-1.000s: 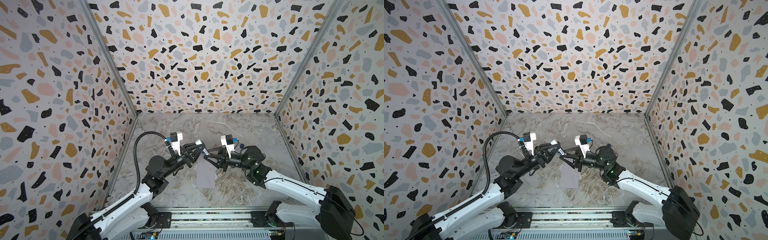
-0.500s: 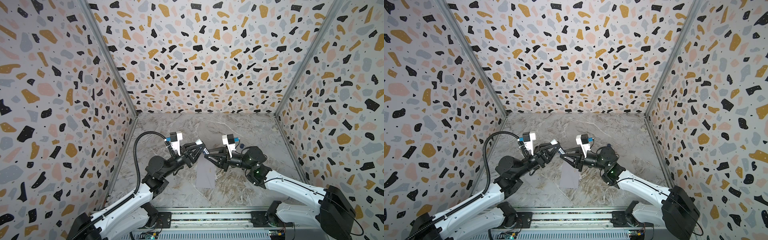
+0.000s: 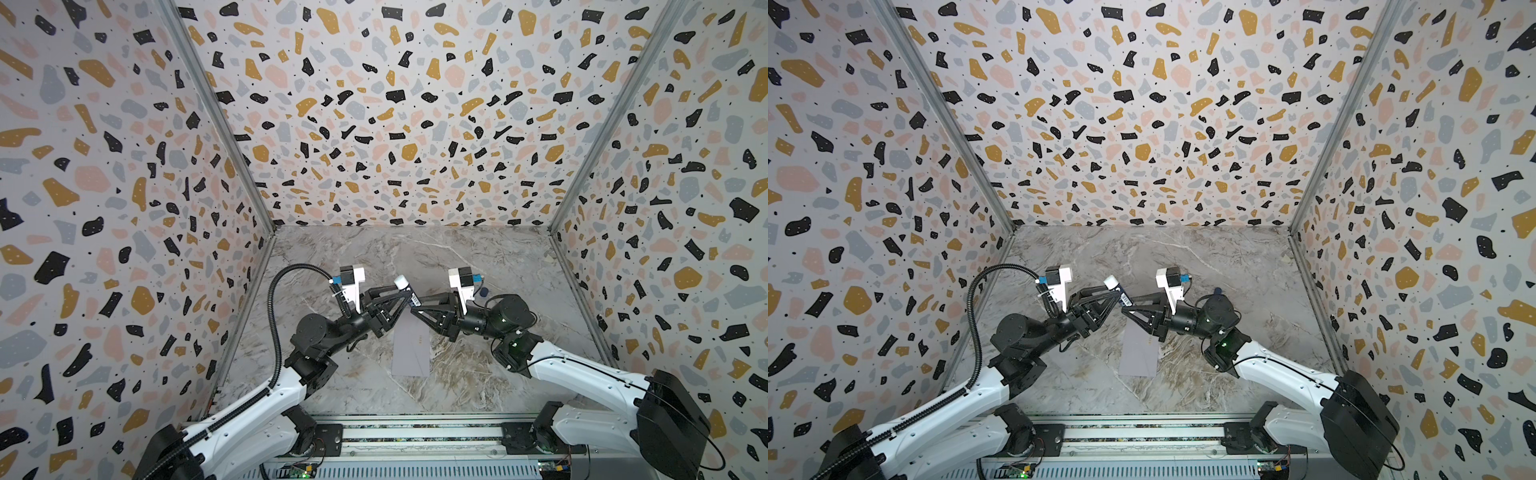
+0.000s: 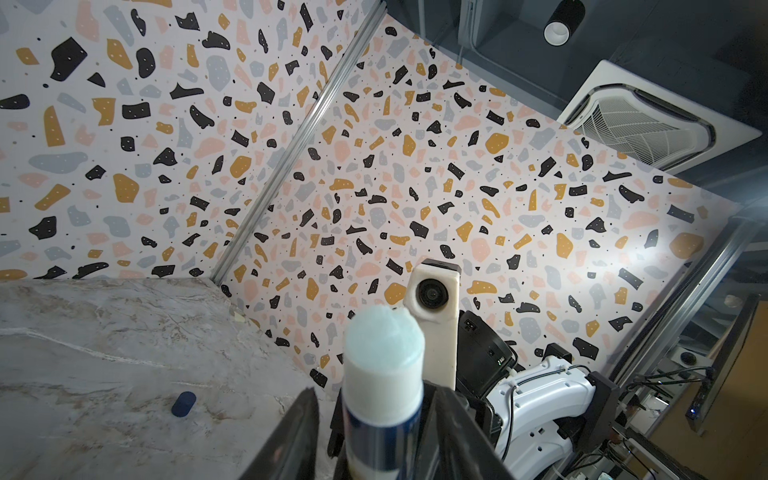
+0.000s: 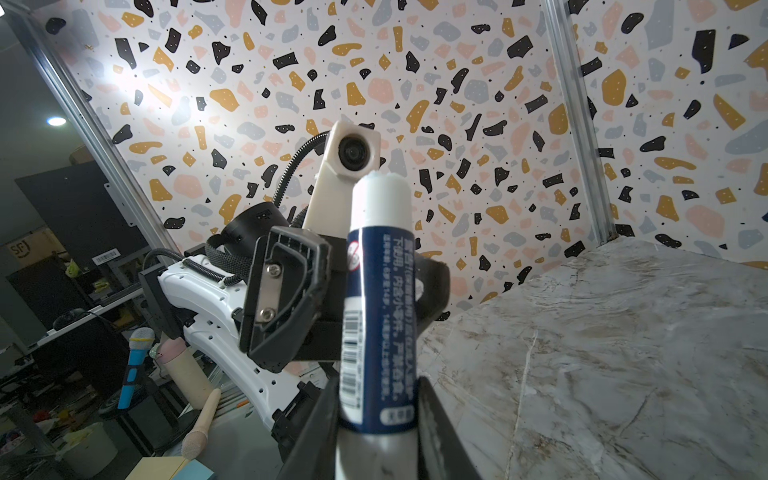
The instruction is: Place the letter into the envelope and seal it
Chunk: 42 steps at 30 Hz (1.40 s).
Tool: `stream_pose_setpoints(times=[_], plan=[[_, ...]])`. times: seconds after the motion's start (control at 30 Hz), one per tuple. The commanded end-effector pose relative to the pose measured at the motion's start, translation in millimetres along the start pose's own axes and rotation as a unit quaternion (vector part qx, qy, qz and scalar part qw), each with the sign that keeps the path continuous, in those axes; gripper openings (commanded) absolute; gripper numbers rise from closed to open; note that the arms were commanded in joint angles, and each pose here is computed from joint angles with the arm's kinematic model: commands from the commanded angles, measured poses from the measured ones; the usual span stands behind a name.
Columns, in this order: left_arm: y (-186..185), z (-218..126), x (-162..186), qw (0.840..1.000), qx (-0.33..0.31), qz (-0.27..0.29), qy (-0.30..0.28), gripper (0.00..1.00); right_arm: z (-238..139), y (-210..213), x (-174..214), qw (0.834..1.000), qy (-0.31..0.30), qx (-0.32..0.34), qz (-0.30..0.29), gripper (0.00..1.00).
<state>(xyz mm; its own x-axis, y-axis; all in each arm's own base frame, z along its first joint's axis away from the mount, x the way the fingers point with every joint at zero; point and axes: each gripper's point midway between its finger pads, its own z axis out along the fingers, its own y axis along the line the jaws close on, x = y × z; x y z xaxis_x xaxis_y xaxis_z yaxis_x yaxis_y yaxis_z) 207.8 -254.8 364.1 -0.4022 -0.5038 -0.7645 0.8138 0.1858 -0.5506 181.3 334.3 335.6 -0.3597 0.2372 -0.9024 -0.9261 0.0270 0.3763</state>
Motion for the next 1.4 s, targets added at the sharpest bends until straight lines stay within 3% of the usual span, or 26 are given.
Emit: stream_pose_setpoints(times=[0.0, 0.27, 0.57, 0.63, 0.77, 0.87, 1.17, 1.37], plan=[[-11.0, -0.3, -8.4, 0.999, 0.025, 0.010, -0.019, 0.43, 2.8, 12.2, -12.0, 1.000, -0.012, -0.028, -0.009, 0.01], [-10.4, 2.0, -7.8, 0.999, 0.027, 0.005, -0.018, 0.33, 7.3, 12.5, -7.1, 0.999, -0.001, -0.038, -0.002, 0.00], [-2.5, 3.5, -5.2, 1.000, 0.004, -0.003, -0.021, 0.05, 7.0, 9.3, -10.3, 1.000, -0.012, -0.027, 0.003, 0.00], [-4.2, 4.7, -4.4, 1.000, 0.005, -0.001, -0.021, 0.00, 7.2, 7.9, -9.4, 1.000, -0.012, -0.025, 0.006, 0.04], [-2.8, 5.4, -4.1, 1.000, -0.001, 0.000, -0.020, 0.00, 5.9, 7.0, -6.7, 1.000, -0.008, -0.021, 0.010, 0.30], [-1.6, 4.0, -7.1, 1.000, -0.010, 0.002, -0.025, 0.00, 0.2, 7.4, -5.0, 1.000, -0.015, -0.017, 0.018, 0.35], [-4.2, 3.5, -11.9, 0.999, -0.010, 0.004, -0.032, 0.00, -9.2, 10.6, 6.0, 0.997, -0.031, -0.037, 0.064, 0.34], [-3.9, 3.5, -11.7, 0.999, -0.011, 0.003, -0.032, 0.00, -8.1, 10.2, 6.3, 0.996, -0.030, -0.039, 0.069, 0.22]])
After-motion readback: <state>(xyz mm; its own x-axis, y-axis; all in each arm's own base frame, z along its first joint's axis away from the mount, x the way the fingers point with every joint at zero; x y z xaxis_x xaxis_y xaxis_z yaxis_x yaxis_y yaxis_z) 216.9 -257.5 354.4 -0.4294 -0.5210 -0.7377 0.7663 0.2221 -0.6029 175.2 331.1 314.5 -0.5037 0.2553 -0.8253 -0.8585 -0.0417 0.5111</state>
